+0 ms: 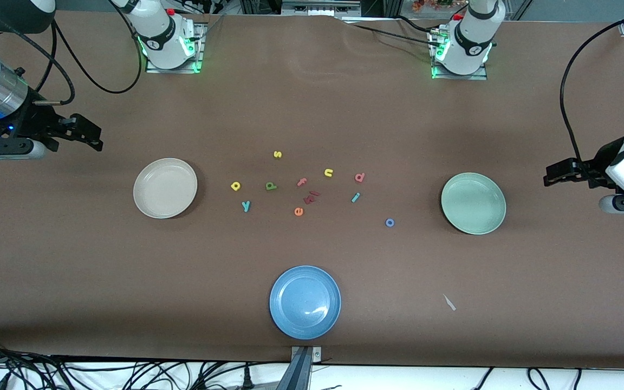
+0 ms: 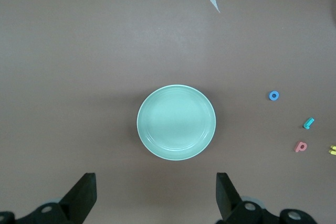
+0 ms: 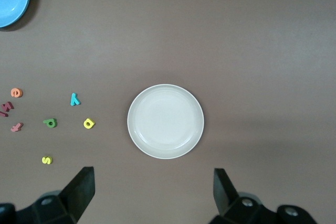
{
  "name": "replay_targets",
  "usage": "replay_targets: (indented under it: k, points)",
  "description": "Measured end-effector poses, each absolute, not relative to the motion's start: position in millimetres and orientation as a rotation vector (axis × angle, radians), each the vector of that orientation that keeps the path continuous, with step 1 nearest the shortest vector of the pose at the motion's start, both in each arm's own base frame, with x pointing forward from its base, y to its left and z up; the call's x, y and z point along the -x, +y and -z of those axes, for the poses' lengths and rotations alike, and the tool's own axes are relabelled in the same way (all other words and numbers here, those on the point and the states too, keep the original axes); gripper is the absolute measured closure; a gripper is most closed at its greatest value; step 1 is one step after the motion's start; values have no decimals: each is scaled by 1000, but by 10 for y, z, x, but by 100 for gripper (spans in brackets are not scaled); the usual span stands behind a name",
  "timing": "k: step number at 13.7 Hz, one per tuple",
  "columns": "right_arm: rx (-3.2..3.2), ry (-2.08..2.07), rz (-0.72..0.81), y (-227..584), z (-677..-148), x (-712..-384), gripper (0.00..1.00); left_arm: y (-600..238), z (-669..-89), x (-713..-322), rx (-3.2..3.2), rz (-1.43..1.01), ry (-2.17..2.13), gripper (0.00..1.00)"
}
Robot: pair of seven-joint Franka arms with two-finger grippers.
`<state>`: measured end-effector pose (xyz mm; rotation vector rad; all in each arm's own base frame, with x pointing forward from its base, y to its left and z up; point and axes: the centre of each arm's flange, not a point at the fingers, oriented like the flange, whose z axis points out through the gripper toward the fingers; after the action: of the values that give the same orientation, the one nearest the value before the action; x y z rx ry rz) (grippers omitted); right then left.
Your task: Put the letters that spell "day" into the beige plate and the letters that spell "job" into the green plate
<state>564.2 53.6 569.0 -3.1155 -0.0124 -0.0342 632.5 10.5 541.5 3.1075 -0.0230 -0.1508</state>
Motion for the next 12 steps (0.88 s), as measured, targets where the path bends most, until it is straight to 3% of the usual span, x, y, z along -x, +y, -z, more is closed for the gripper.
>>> replay_targets:
  k: [9, 12]
  points:
    - [3116, -17, 22, 552, -5672, -5640, 0, 98, -5323, -6336, -3105, 179, -23, 0]
    - [3117, -87, -60, 806, -5492, -5642, 0, 69, -5261, -6341, -3103, 198, -31, 0]
